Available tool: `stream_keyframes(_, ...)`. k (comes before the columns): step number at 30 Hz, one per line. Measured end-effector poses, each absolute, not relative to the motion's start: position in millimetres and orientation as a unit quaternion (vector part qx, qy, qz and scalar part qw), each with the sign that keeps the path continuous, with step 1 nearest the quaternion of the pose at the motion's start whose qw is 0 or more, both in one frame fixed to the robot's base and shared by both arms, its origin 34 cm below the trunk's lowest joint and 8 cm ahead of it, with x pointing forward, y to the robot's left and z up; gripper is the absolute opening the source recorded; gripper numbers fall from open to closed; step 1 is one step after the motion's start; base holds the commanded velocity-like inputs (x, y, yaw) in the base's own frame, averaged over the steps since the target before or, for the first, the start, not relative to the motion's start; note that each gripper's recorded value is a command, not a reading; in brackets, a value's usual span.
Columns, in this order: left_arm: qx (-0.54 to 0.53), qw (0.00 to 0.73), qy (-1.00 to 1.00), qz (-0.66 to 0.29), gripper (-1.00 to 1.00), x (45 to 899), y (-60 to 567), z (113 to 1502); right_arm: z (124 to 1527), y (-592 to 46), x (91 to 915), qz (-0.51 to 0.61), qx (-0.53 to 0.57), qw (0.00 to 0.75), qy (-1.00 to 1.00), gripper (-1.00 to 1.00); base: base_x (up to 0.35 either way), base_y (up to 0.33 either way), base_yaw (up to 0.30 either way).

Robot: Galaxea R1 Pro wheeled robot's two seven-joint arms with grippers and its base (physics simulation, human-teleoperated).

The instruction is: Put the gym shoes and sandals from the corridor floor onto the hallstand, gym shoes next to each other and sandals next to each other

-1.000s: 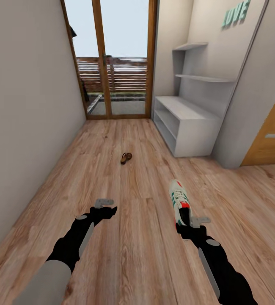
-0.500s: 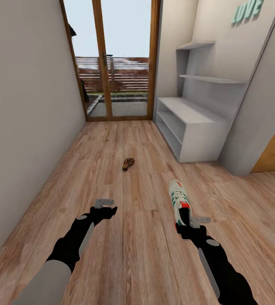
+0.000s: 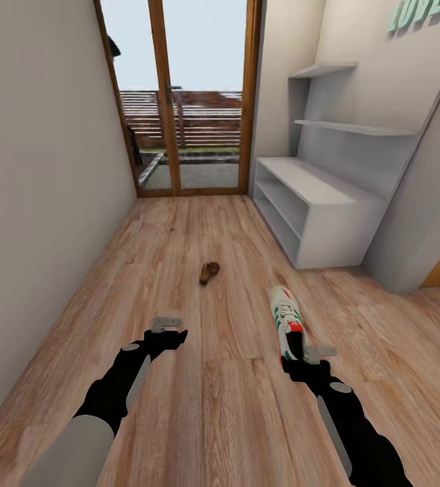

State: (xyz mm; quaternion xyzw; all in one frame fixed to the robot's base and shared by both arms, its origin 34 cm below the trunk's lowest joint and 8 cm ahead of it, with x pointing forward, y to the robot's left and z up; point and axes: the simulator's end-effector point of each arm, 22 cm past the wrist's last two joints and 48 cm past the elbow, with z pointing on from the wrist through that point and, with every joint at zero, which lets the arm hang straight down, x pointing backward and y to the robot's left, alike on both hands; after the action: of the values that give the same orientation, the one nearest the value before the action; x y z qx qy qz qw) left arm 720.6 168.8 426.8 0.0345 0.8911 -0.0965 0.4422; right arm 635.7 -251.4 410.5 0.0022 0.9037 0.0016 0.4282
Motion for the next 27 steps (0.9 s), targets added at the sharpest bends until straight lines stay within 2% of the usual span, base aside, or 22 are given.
stream_keyframes(10, 0.035, 0.442, 0.891, -0.096, 1.0, 720.6, 168.7, 426.8, 410.5, -251.5, 635.7, 0.002, 0.002, 0.428, 0.904, -1.0, 0.349, 0.103, -0.03)
stream_keyframes(27, 0.034, 0.442, 0.891, -0.097, 1.0, 720.7, 168.6, 426.8, 410.5, -251.5, 635.7, 0.002, 0.002, 0.428, 0.904, -1.0, 0.346, 0.121, -0.247)
